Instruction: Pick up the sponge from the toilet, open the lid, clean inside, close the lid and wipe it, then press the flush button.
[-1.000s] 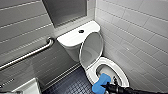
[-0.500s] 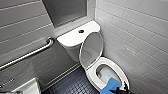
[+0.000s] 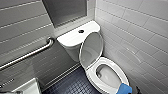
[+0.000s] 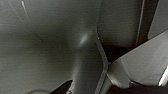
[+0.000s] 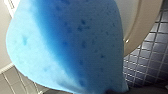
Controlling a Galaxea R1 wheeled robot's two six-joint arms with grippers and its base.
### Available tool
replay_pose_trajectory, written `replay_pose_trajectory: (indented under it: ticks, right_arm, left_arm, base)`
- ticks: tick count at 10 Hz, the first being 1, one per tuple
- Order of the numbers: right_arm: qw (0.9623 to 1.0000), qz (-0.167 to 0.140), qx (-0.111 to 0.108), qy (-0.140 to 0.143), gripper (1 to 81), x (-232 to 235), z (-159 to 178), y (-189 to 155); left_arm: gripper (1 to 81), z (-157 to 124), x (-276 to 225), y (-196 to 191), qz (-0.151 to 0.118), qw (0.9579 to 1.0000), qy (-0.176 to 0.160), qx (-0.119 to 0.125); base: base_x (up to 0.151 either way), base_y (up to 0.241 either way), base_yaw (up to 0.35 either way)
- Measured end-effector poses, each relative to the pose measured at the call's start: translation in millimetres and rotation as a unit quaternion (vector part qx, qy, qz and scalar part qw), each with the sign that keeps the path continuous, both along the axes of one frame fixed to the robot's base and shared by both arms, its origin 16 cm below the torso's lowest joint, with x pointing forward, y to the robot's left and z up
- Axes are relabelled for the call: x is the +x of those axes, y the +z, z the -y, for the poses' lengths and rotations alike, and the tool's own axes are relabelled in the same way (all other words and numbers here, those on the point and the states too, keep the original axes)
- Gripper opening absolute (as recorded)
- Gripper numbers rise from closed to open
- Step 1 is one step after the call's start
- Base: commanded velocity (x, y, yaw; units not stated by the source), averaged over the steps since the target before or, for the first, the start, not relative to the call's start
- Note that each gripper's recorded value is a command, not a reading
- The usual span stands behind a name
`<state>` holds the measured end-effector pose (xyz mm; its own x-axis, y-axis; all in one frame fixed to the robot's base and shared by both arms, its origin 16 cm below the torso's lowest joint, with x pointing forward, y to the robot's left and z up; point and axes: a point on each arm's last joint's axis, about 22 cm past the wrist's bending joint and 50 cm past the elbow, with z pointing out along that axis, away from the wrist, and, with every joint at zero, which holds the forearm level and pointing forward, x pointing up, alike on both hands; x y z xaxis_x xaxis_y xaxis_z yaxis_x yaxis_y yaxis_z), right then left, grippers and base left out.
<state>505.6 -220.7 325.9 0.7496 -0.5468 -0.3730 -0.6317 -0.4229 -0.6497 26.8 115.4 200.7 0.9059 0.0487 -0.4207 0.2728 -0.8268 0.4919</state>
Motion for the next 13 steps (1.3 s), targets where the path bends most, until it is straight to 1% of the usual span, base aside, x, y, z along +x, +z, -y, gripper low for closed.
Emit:
replay_pose_trajectory:
  ticks: [2, 3, 4, 5, 6, 7, 8, 9, 10, 11, 12, 13]
  right_arm:
    - [1.0000, -0.002, -0.007, 0.000, 1.0, -5, 22, 21]
    - [0.9999, -0.004, -0.012, 0.005, 1.0, -4, 29, 30]
    - [0.9997, -0.002, -0.018, 0.016, 1.0, 6, 30, 38]
    - [0.9992, 0.008, -0.018, 0.034, 1.0, 24, 20, 48]
    - [0.9983, 0.011, -0.021, 0.053, 1.0, 36, 10, 55]
    - [0.9959, -0.013, -0.036, 0.082, 1.0, 27, 5, 51]
    - [0.9934, -0.023, -0.043, 0.104, 1.0, 26, -4, 50]
    - [0.9914, -0.022, -0.036, 0.124, 1.0, 32, -26, 52]
    - [0.9903, -0.009, -0.022, 0.137, 1.0, 45, -51, 60]
    - [0.9893, 0.000, -0.011, 0.146, 1.0, 53, -69, 65]
    - [0.9872, -0.009, -0.017, 0.158, 1.0, 48, -73, 60]
    - [0.9837, -0.021, -0.027, 0.176, 1.0, 41, -79, 52]
  left_arm:
    - [81.1, 0, 0, 0, 0.000, 1.0000, 0.000, 0.000]
    - [81.1, 0, 0, 0, 0.000, 1.0000, 0.000, 0.000]
    - [81.1, 0, 0, 0, 0.000, 1.0000, 0.000, 0.000]
    - [81.1, 0, 0, 0, 0.000, 1.0000, 0.000, 0.000]
    - [81.1, 0, 0, 0, 0.000, 1.0000, 0.000, 0.000]
    - [81.1, 0, 0, 0, 0.000, 1.0000, 0.000, 0.000]
    - [81.1, 0, 0, 0, 0.001, 1.0000, -0.001, 0.000]
    - [81.1, 0, 0, 0, 0.001, 1.0000, 0.000, 0.000]
    - [81.1, 0, 0, 0, 0.001, 1.0000, -0.001, 0.000]
    - [81.1, 0, 0, 0, 0.001, 1.0000, -0.001, 0.000]
    - [81.1, 0, 0, 0, 0.001, 1.0000, -0.001, 0.000]
    - [81.1, 0, 0, 0, 0.001, 1.0000, -0.001, 0.000]
  base:
    - [0.000, 0.000, 0.000]
    - [0.000, 0.000, 0.000]
    - [0.000, 0.000, 0.000]
    - [0.000, 0.000, 0.000]
    - [0.000, 0.000, 0.000]
    - [0.000, 0.000, 0.000]
    - [0.000, 0.000, 0.000]
    - [0.000, 0.000, 0.000]
    - [0.000, 0.000, 0.000]
    - [0.000, 0.000, 0.000]
    - [0.000, 0.000, 0.000]
    - [0.000, 0.000, 0.000]
